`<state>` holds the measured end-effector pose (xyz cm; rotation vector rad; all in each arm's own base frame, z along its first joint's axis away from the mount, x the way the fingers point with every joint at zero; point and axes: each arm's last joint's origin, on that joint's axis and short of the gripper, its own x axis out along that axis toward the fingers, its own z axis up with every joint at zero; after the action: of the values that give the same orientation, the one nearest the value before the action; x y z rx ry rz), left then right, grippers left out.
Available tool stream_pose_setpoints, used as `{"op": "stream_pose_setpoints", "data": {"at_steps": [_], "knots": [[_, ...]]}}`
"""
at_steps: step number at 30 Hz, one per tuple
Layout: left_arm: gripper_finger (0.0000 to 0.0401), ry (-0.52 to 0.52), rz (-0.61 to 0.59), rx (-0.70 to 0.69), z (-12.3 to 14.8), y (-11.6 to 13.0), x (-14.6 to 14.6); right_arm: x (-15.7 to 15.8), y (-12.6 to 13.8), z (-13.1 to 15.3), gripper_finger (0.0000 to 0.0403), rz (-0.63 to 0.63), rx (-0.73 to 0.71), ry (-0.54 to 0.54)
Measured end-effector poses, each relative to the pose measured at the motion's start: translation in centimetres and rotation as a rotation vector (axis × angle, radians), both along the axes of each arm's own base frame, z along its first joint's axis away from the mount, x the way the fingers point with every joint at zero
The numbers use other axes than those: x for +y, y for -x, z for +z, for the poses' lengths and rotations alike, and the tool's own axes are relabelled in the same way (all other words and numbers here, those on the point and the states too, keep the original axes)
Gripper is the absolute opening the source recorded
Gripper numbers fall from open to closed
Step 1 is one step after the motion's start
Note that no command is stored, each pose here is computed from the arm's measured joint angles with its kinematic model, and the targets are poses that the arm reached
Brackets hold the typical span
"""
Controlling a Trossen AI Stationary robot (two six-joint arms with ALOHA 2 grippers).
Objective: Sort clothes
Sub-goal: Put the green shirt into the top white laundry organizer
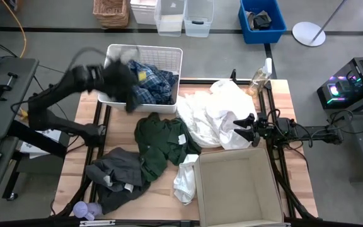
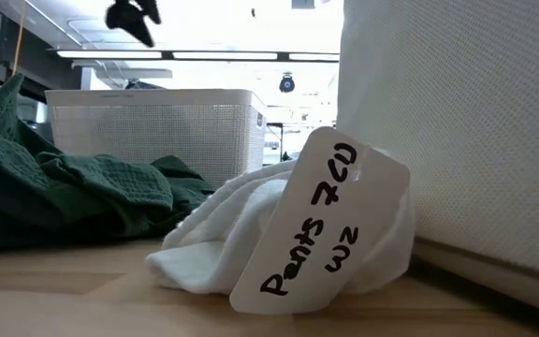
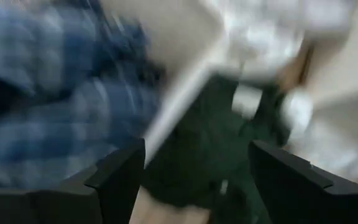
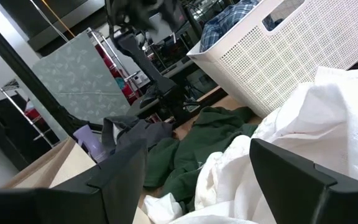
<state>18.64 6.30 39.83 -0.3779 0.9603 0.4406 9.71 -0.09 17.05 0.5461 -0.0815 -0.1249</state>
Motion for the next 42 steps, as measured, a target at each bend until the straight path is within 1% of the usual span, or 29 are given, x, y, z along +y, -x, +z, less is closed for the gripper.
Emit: {"op": "stream_pose_setpoints", "data": {"at_steps": [3, 6, 8, 11, 13, 17, 20, 23, 27, 31, 34, 39, 40, 42], "knots": [[0.0273, -0.008, -0.081, 0.022, -1.9, -0.6, -4.1, 0.0, 0.0, 0.0, 0.0279, 0.000, 0.000, 0.000], [0.0273, 0.041, -0.126, 0.037, -5.3, -1.7, -7.6, 0.0, 0.0, 0.0, 0.0279, 0.000, 0.000, 0.000], [0.0273, 0.043, -0.152, 0.075, -8.2, -2.5, -9.2, 0.0, 0.0, 0.0, 0.0279, 0.000, 0.000, 0.000], [0.0273, -0.004, -0.172, 0.132, -11.5, -3.9, -10.4, 0.0, 0.0, 0.0, 0.0279, 0.000, 0.000, 0.000], [0.0273, -0.053, -0.201, 0.196, -13.0, -5.2, -10.6, 0.0, 0.0, 0.0, 0.0279, 0.000, 0.000, 0.000], [0.0273, -0.158, -0.259, 0.301, -14.8, -7.8, -10.4, 0.0, 0.0, 0.0, 0.0279, 0.000, 0.000, 0.000], [0.0273, -0.184, -0.309, 0.383, -16.3, -10.0, -10.3, 0.0, 0.0, 0.0, 0.0279, 0.000, 0.000, 0.000], [0.0274, -0.198, -0.334, 0.401, -16.7, -12.0, -10.2, 0.0, 0.0, 0.0, 0.0279, 0.000, 0.000, 0.000], [0.0276, -0.227, -0.333, 0.473, -18.2, -13.4, -9.4, 0.0, 0.0, 0.0, 0.0279, 0.000, 0.000, 0.000], [0.0276, -0.209, -0.300, 0.556, -20.1, -14.1, -8.1, 0.0, 0.0, 0.0, 0.0279, 0.000, 0.000, 0.000], [0.0276, -0.187, -0.279, 0.617, -22.2, -14.8, -7.1, 0.0, 0.0, 0.0, 0.0279, 0.000, 0.000, 0.000], [0.0276, -0.032, -0.286, 0.749, -26.5, -15.5, -6.0, 0.0, 0.0, 0.0, 0.0279, 0.000, 0.000, 0.000], [0.0276, -0.013, -0.297, 0.769, -27.1, -15.6, -5.9, 0.0, 0.0, 0.0, 0.0279, 0.000, 0.000, 0.000], [0.0273, -0.009, -0.335, 0.800, -28.1, -15.8, -6.1, 0.0, 0.0, 0.0, 0.0279, 0.000, 0.000, 0.000]]}}
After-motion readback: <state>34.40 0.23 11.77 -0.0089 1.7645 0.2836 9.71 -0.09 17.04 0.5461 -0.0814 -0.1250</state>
